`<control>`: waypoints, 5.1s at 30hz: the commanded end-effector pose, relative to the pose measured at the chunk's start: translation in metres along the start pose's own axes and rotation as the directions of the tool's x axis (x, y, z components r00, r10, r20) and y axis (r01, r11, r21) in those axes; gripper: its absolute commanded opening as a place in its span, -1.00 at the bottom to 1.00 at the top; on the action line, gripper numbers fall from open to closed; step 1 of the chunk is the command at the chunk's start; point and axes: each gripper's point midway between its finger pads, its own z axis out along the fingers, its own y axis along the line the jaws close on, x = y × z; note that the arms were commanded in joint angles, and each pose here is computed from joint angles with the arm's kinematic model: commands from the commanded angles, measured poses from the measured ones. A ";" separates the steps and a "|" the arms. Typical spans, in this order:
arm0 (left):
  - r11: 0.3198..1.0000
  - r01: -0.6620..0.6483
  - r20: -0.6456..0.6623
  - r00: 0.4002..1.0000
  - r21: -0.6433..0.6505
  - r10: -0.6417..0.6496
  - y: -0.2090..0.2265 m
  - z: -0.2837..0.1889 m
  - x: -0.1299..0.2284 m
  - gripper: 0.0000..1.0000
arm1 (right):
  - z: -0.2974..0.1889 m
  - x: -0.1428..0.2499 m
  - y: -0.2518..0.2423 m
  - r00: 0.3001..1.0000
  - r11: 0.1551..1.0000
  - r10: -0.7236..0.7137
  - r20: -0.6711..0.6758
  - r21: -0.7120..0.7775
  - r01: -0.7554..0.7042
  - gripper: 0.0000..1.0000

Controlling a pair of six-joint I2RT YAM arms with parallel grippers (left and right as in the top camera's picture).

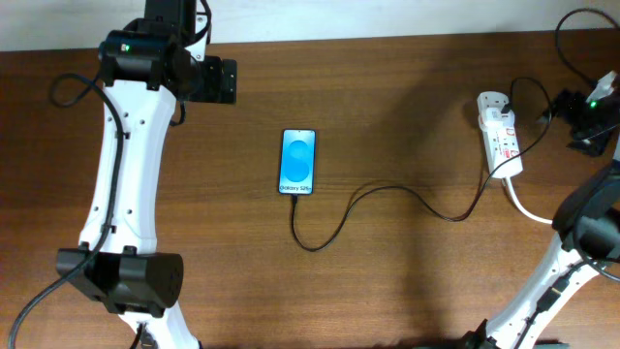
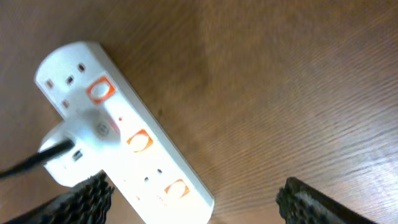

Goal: Plug charger to phone and switch on socket

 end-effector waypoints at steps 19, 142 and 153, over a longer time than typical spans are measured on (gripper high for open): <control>1.000 -0.012 0.008 1.000 0.004 0.012 0.000 -0.004 -0.001 0.99 | -0.353 0.138 0.234 0.651 0.737 -0.449 0.612 -0.158 0.657 0.57; 0.980 -0.141 0.815 0.546 -0.139 0.194 0.010 -0.010 0.242 0.99 | -0.101 0.332 0.119 0.118 0.512 -0.337 0.934 0.076 0.856 0.97; 0.980 -0.141 0.815 0.546 -0.139 0.194 0.010 -0.010 0.242 0.99 | -0.101 0.332 0.119 0.118 0.512 -0.337 0.934 0.076 0.856 0.97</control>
